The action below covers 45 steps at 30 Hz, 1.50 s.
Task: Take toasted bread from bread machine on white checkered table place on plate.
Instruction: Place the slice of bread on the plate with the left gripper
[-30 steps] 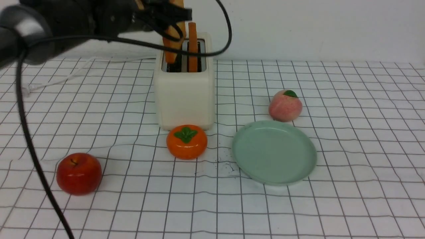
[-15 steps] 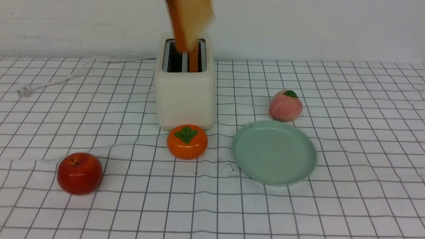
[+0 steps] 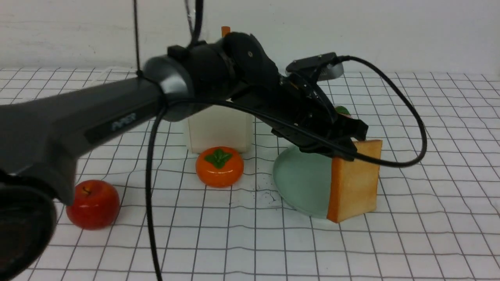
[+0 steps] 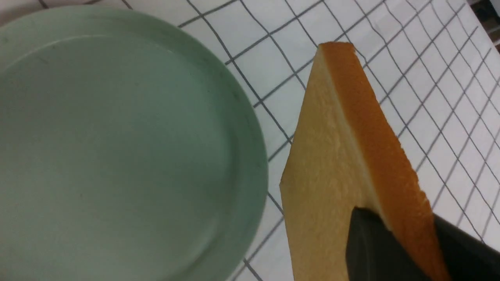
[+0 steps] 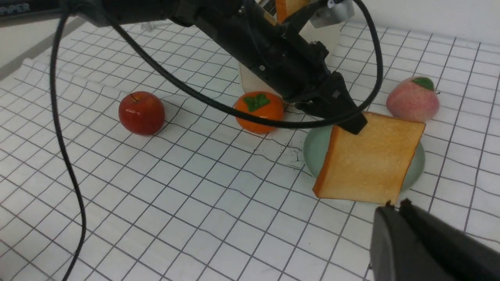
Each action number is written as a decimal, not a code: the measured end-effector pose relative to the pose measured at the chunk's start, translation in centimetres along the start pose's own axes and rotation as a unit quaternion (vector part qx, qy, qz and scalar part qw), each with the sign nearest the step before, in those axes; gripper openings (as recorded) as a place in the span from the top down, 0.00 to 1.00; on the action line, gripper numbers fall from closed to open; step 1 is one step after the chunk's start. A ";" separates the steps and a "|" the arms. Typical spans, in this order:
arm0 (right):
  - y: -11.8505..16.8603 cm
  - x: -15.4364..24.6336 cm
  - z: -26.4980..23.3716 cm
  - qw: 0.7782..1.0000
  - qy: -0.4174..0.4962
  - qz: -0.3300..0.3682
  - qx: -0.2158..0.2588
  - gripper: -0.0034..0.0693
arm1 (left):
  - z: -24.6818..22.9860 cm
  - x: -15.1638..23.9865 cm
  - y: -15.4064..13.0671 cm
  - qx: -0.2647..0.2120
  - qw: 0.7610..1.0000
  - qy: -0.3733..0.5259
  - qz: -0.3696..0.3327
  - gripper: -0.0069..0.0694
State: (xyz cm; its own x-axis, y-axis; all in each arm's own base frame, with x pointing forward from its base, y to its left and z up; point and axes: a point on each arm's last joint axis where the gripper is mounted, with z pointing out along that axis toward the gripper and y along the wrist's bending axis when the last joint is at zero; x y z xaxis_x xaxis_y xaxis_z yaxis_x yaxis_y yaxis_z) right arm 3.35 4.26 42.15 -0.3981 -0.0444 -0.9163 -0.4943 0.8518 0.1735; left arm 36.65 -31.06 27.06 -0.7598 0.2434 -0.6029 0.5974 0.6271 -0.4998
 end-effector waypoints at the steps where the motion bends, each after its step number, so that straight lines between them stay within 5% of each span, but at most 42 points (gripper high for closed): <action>1: 0.0 0.0 0.0 1.000 0.001 0.002 0.000 0.92 | 0.3 -0.1 0.2 -0.002 1.000 -0.005 -0.002 0.79; 26: 0.0 0.0 0.0 1.000 0.001 0.004 0.001 0.93 | 2.7 -0.5 3.9 -0.054 0.997 -0.057 -0.005 0.78; 29: 0.0 0.0 0.0 1.000 0.001 0.004 0.001 0.93 | 2.7 -0.5 4.0 -0.064 0.997 -0.052 0.010 0.69; 34: 0.0 0.0 0.0 1.000 0.001 0.004 0.001 0.93 | 2.4 -0.2 4.0 -0.069 0.997 -0.030 0.029 0.34; 39: 0.0 0.0 0.0 1.000 0.001 0.004 0.001 0.92 | -0.8 -1.5 2.0 -0.075 0.994 -0.047 0.068 0.11; 45: 0.0 0.0 0.0 1.000 0.001 0.011 0.002 0.92 | -6.4 -3.3 -0.9 -0.106 0.979 -0.094 0.144 0.10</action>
State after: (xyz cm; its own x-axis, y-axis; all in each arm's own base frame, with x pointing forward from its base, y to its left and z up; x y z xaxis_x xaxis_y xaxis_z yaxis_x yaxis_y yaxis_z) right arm 3.37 4.22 42.13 -0.4102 -0.0263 -0.9116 -0.4822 0.8547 0.1922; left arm 37.02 -27.67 33.50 -0.4945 0.3050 -0.8139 0.6990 0.6961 -0.1638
